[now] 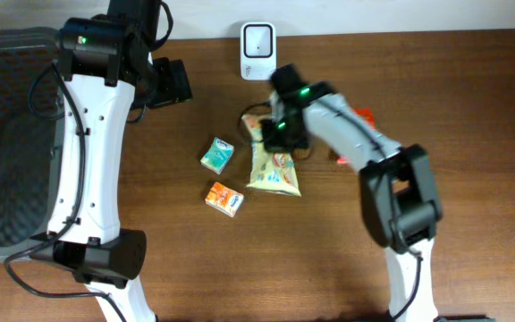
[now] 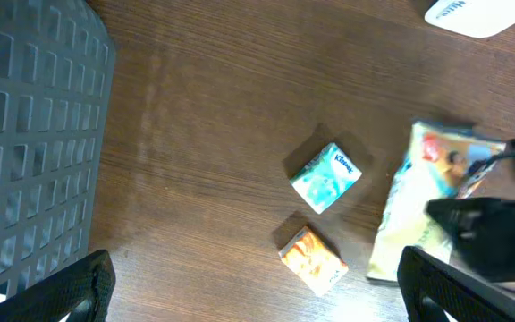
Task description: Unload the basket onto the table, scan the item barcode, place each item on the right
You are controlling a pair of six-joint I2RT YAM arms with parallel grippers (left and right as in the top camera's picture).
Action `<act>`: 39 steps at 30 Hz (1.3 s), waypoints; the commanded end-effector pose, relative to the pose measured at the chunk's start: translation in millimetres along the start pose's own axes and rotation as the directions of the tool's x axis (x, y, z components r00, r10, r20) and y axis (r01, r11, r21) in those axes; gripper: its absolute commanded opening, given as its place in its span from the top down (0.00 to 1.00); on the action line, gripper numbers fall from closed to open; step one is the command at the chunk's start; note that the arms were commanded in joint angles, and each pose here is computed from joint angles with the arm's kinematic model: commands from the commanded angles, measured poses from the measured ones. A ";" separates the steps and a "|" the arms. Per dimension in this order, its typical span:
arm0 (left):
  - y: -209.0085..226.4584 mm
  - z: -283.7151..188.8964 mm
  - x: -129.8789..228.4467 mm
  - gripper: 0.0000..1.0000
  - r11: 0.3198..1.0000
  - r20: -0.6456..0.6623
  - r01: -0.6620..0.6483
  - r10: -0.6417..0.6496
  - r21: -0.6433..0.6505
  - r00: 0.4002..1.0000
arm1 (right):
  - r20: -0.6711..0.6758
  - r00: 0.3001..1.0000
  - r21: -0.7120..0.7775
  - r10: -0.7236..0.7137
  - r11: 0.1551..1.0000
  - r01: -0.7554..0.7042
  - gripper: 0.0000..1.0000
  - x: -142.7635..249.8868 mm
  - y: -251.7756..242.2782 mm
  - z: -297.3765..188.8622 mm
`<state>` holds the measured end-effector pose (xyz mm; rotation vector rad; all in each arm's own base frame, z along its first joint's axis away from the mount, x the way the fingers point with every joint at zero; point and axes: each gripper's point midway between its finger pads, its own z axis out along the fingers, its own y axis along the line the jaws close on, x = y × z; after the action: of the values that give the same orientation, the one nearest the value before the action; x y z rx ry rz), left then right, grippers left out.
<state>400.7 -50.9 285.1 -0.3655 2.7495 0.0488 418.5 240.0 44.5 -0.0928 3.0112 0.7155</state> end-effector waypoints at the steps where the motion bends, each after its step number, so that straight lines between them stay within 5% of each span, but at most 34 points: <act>1: 0.2 1.2 -0.6 0.01 1.000 -0.001 0.007 -0.007 -0.001 1.000 | -0.015 1.000 -0.392 -0.023 0.920 0.015 0.96 -10.7 32.9 -50.1; 6: 0.2 1.2 -0.7 0.01 1.000 -0.001 0.007 -0.007 -0.001 1.000 | 0.014 0.996 -0.706 -0.085 0.704 0.069 0.96 -16.6 63.3 -85.0; 8: 0.2 1.2 -0.6 0.01 1.000 -0.001 0.007 -0.007 -0.001 1.000 | 0.023 0.999 -0.597 -0.048 0.800 0.052 0.96 -21.8 45.5 -68.0; 9: 0.2 1.2 -0.7 0.01 1.000 -0.001 0.007 -0.007 -0.001 1.000 | 0.025 1.000 -0.403 0.005 0.915 0.006 0.96 -23.5 12.8 -47.0; 11: 0.2 1.2 -0.6 0.01 1.000 -0.001 0.007 -0.007 -0.001 1.000 | 0.024 0.999 -0.250 0.048 0.967 -0.040 0.80 -21.9 -17.0 -38.9; 13: 0.2 1.2 -0.6 0.01 1.000 -0.001 0.007 -0.007 -0.001 1.000 | 0.038 0.996 -0.195 0.081 0.978 -0.073 0.47 -25.8 -37.1 -44.1; 14: 0.2 1.2 -0.7 0.01 1.000 -0.001 0.007 -0.007 -0.001 1.000 | 0.053 0.994 -0.197 0.092 0.977 -0.080 0.21 -30.4 -43.9 -48.0; 17: 0.2 1.2 -0.7 0.01 1.000 -0.001 0.007 -0.007 -0.001 1.000 | 0.187 0.981 -0.204 0.050 0.979 -0.011 0.03 -62.2 -64.6 -63.7; 23: 0.2 1.2 -0.6 0.01 1.000 -0.001 0.007 -0.007 -0.001 1.000 | 0.264 0.963 -0.100 0.043 0.995 -0.017 0.01 -84.5 -90.0 -49.3; 31: 0.2 1.2 -0.6 0.01 1.000 -0.001 0.007 -0.007 -0.001 1.000 | 0.217 0.976 -0.212 0.014 0.977 0.033 0.01 -85.8 -74.5 7.4; 34: 0.2 1.2 -0.6 0.01 1.000 -0.001 0.007 -0.007 -0.001 1.000 | 0.224 0.974 -0.232 0.021 0.972 0.032 0.56 -89.8 -69.9 17.7; 35: 0.2 1.2 -0.6 0.01 1.000 -0.001 0.007 -0.007 -0.001 1.000 | 0.228 0.973 -0.240 0.021 0.970 0.035 0.85 -90.9 -68.5 17.3; 36: 0.2 1.2 -0.7 0.01 1.000 -0.001 0.007 -0.007 -0.001 1.000 | 0.230 0.973 -0.240 0.020 0.970 0.036 0.96 -91.4 -68.4 17.0; 39: 0.0 1.1 -0.6 0.01 1.000 -0.001 0.006 -0.006 -0.001 1.000 | 0.278 0.960 -0.231 0.025 0.972 0.041 0.96 -101.3 -71.1 -8.8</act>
<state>400.8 -50.8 285.1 -0.3655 2.7493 0.0493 518.9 187.8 15.0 -0.0333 2.6666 1.0091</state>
